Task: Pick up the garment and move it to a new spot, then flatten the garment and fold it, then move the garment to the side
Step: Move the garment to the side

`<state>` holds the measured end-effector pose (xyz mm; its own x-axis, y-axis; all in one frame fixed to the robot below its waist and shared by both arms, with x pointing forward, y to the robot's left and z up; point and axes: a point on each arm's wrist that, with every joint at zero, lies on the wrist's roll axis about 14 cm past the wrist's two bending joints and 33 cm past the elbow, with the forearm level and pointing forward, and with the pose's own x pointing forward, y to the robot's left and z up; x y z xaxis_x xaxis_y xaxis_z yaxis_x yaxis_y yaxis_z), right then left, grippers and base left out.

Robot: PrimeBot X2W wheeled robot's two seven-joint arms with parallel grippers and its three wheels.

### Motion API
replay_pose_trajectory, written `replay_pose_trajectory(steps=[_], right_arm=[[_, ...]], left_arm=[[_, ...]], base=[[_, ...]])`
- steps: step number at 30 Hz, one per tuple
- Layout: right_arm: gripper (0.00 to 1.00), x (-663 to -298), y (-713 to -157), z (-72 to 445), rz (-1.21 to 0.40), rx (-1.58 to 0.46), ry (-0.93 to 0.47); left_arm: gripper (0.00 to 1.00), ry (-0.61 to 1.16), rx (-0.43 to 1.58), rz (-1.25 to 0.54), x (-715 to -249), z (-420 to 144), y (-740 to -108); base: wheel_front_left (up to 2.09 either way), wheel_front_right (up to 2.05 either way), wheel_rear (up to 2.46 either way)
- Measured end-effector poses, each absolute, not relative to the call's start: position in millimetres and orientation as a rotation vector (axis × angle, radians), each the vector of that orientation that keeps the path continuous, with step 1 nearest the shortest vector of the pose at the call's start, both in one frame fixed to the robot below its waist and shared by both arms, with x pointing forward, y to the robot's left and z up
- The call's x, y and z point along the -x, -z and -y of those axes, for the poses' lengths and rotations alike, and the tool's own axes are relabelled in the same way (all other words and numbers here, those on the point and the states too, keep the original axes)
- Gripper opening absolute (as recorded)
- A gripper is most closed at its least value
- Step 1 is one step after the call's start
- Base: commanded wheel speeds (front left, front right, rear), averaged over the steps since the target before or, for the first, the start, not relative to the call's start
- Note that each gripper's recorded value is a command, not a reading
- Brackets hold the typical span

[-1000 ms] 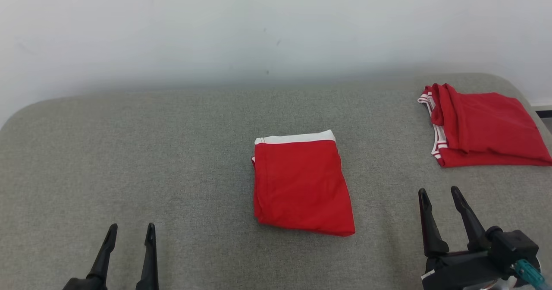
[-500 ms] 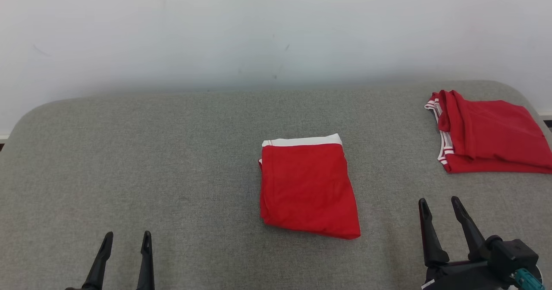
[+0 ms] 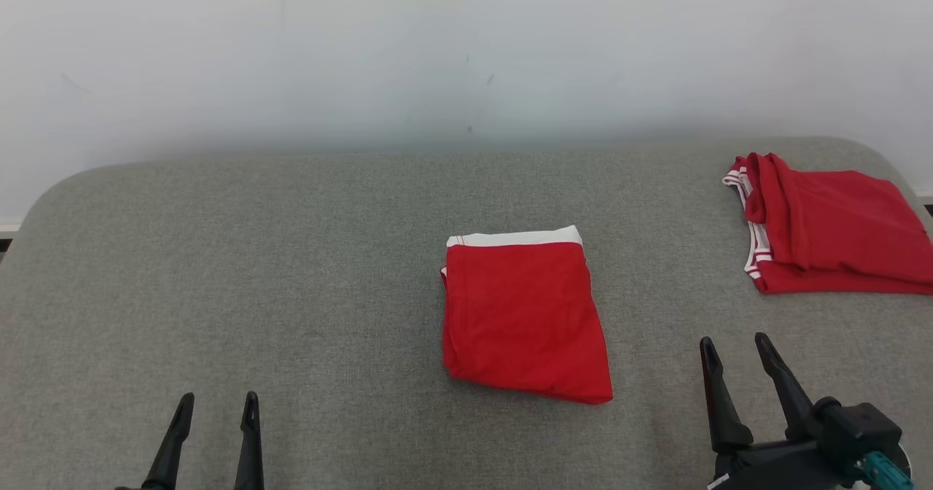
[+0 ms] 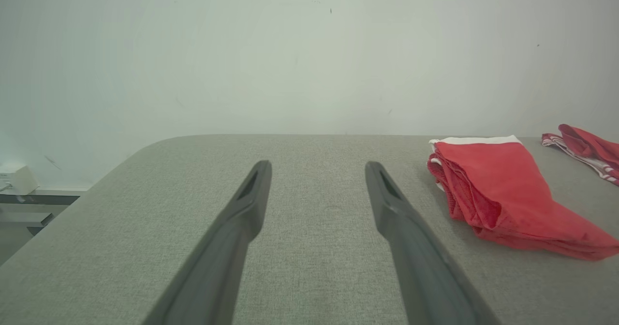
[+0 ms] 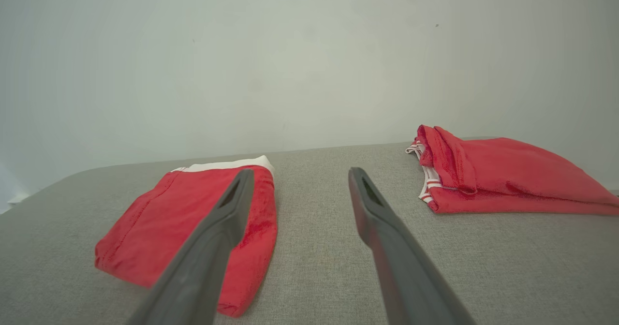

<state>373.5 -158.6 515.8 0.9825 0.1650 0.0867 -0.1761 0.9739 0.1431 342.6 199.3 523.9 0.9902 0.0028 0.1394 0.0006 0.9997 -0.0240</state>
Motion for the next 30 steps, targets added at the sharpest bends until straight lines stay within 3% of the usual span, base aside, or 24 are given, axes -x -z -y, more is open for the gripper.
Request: replay_pose_trajectory(steps=[6, 14, 23, 30], right_arm=[[1.0, -387.7, -523.2, 148.8, 0.079, -0.099, -0.233], [1.0, -433.6, -521.4, 131.3, 0.028, -0.038, -0.308], [1.0, -482.9, -481.2, 104.8, -0.136, 0.011, -0.371], [1.0, -496.2, -431.6, 87.6, -0.297, 0.024, -0.398]], left_arm=[[1.0, -0.002, 0.025, 0.13, -344.8, -198.7, -521.0], [1.0, 0.006, 0.028, 0.123, -355.9, -195.4, -519.0], [1.0, -0.012, 0.035, 0.12, -365.7, -200.5, -518.5], [1.0, -0.057, 0.036, 0.103, -367.7, -213.8, -513.5]], base=[[0.0, 0.0, 0.0], [0.0, 0.0, 0.0], [0.0, 0.0, 0.0], [0.0, 0.0, 0.0]])
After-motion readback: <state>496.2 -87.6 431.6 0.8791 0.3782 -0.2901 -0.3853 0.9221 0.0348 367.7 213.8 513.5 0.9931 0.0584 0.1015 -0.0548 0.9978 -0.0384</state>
